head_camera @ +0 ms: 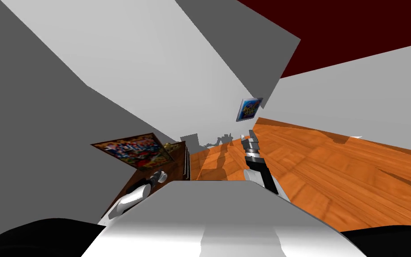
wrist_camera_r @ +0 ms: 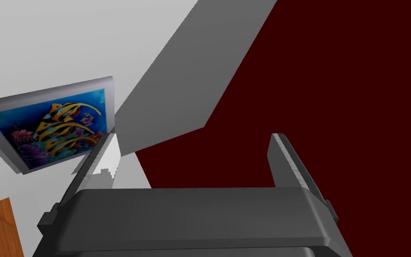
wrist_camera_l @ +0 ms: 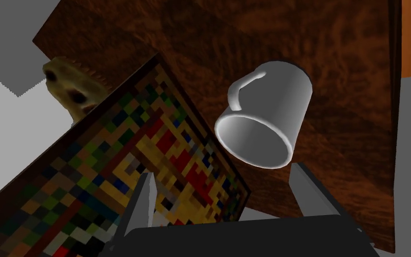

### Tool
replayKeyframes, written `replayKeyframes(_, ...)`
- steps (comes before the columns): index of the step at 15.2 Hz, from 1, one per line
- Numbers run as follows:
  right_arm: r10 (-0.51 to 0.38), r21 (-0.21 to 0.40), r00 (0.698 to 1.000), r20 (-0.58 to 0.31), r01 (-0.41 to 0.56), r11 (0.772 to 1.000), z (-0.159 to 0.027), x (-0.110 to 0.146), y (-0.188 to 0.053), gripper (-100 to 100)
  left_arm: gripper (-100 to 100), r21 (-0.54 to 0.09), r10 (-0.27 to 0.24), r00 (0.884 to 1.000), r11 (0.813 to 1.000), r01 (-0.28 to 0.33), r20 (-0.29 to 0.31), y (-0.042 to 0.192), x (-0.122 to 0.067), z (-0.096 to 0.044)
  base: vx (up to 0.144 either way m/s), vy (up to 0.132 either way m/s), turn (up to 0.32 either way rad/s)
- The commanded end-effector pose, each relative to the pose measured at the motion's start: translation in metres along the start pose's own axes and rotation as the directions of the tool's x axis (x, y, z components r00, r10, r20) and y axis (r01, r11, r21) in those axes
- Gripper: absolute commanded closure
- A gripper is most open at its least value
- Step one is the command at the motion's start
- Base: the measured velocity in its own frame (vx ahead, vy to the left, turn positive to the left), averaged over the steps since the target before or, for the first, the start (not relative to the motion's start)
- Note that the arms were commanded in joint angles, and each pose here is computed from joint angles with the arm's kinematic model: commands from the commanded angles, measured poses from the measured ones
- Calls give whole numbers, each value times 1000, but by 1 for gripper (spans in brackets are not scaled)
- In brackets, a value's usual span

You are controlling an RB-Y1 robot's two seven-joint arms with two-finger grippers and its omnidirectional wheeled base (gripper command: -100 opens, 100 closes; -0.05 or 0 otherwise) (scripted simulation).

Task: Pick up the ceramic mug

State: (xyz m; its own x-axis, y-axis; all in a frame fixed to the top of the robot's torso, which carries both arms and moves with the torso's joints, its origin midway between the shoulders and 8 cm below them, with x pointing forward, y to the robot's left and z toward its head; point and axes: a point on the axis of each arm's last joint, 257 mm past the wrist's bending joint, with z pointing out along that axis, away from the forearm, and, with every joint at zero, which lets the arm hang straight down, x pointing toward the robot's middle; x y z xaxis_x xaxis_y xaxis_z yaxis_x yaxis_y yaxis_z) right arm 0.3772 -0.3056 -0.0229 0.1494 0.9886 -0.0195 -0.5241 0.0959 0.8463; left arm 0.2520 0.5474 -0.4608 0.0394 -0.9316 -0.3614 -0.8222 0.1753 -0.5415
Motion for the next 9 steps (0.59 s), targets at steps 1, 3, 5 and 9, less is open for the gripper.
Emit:
replayKeyframes(1, 0, 0, 1000, 0, 0, 1000, 0, 0, 0, 0, -100, -74, -12, 1000, 997, 10, -18, 28, -4, 2, -8, 42, -178)
replayKeyframes(3, 0, 0, 1000, 0, 0, 1000, 0, 0, 0, 0, -100, -124, -22, 999, 992, 18, -34, 46, -8, 1, -8, 48, -241)
replayKeyframes(5, 0, 0, 1000, 0, 0, 1000, 0, 0, 0, 0, -100, -145, -26, 999, 989, 20, -43, 54, -6, 1, -9, 54, -153)
replayKeyframes(9, 0, 0, 1000, 0, 0, 1000, 0, 0, 0, 0, -100, -256, -62, 995, 966, 39, -81, 96, -8, -5, -12, 47, -227)
